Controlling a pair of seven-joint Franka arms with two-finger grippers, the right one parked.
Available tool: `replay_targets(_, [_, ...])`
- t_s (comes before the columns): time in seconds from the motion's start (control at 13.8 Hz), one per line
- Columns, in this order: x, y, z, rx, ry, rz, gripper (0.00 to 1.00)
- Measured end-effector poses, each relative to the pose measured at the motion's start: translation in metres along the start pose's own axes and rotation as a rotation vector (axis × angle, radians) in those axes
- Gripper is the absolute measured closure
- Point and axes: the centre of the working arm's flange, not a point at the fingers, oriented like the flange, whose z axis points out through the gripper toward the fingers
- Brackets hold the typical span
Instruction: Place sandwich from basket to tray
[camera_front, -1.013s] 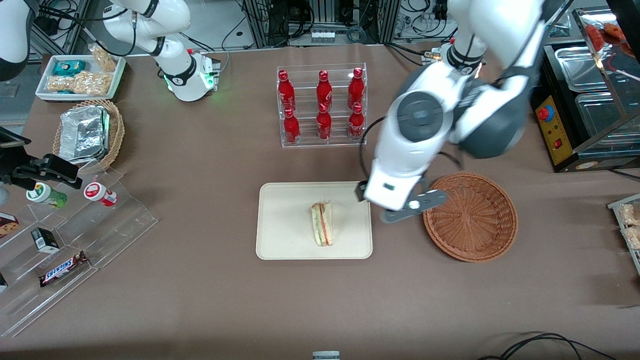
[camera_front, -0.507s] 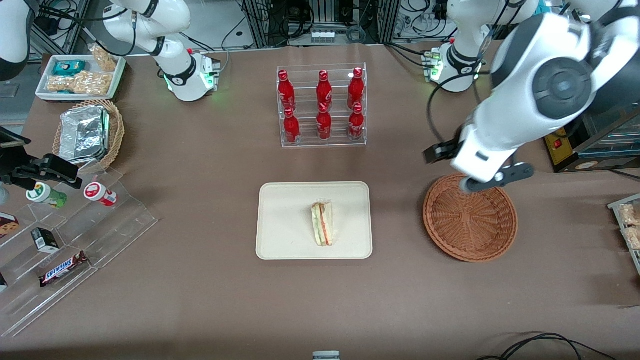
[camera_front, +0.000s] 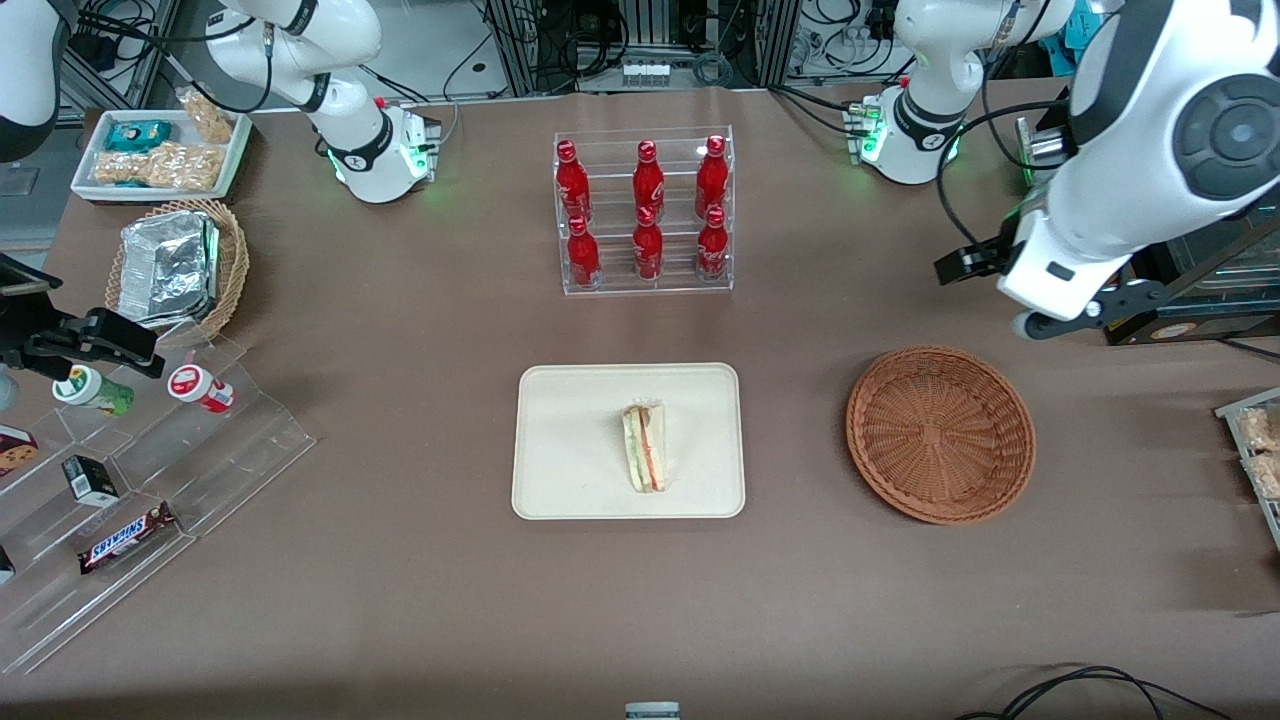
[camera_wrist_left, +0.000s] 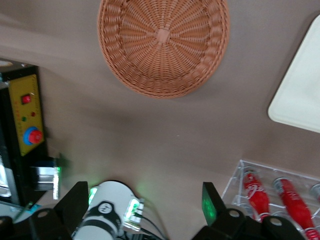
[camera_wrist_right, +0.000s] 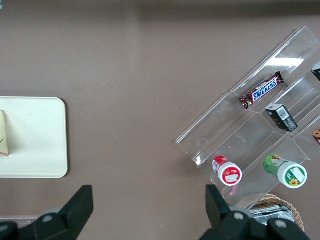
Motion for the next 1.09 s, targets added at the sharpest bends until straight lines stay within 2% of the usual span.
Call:
replay_targets(0.36, [0.008, -0.033, -0.020, -0.026, 0.021, 0.002, 0.00])
replay_targets(0.58, [0.004, -0.038, -0.029, -0.025, 0.042, -0.007, 0.00])
replay_targets(0.72, [0.001, -0.052, -0.034, -0.020, 0.044, -0.007, 0.00])
replay_targets(1.09, [-0.006, -0.070, -0.044, -0.023, 0.060, 0.068, 0.00])
